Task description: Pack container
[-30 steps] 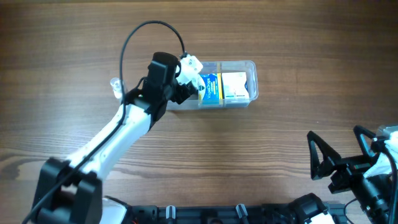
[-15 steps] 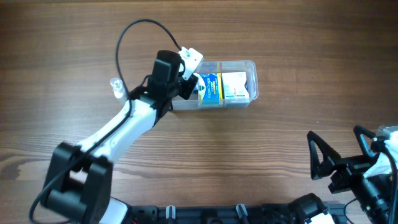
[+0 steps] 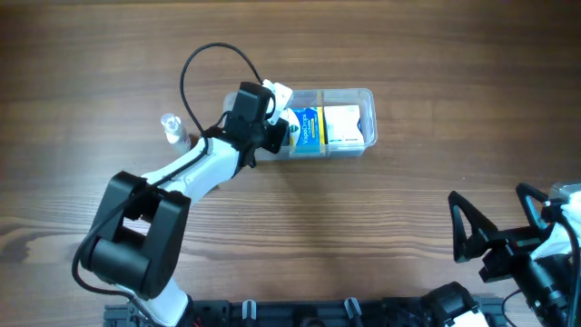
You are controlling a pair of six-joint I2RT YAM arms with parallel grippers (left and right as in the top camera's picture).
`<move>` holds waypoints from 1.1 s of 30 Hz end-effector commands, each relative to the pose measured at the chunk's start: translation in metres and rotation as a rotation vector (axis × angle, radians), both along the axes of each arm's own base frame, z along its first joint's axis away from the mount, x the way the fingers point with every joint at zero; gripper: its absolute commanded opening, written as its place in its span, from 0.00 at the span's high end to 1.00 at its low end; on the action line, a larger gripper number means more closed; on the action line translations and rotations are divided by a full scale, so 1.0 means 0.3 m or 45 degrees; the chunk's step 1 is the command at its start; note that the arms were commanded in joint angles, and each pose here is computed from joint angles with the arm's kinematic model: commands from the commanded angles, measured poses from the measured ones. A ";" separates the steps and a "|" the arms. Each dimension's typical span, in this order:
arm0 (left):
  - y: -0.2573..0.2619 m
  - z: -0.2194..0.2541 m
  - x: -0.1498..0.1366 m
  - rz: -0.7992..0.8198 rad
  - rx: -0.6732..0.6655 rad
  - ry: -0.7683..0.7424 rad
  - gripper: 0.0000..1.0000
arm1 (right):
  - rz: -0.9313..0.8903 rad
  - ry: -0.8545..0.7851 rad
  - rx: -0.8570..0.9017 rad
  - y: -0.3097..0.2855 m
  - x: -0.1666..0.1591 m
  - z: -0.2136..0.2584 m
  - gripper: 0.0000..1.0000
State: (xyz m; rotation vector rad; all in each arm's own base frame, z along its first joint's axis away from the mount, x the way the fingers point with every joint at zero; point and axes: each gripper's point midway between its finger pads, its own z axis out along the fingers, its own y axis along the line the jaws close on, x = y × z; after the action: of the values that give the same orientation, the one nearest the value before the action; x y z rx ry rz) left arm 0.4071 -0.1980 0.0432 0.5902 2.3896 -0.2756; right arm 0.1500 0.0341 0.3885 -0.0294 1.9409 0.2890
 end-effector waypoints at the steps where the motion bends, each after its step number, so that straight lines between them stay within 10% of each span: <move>1: 0.047 -0.019 0.011 0.103 -0.046 0.072 0.95 | -0.009 -0.012 -0.012 -0.007 0.001 0.006 0.00; 3: 0.041 -0.002 0.015 0.096 -0.059 0.057 0.93 | -0.009 -0.012 -0.012 -0.007 0.001 0.006 0.00; 7: -0.010 0.190 0.039 0.034 -0.182 -0.073 0.57 | -0.009 -0.012 -0.012 -0.007 0.001 0.006 0.00; 14: -0.066 0.537 -0.008 -0.050 -0.313 -0.324 0.39 | -0.010 -0.012 -0.012 -0.007 0.001 0.006 0.00; 19: -0.169 0.509 -0.122 -0.164 -0.290 -0.234 0.66 | -0.010 -0.012 -0.012 -0.007 0.001 0.006 0.00; 33: -0.228 0.185 -0.106 -0.167 -0.139 -0.023 0.78 | -0.010 -0.012 -0.012 -0.007 0.001 0.006 0.00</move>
State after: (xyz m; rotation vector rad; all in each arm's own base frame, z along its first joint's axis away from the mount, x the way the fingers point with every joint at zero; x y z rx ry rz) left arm 0.3723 -0.2703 0.1078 0.7137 2.2827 -0.4862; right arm 0.1500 0.0341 0.3885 -0.0294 1.9409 0.2890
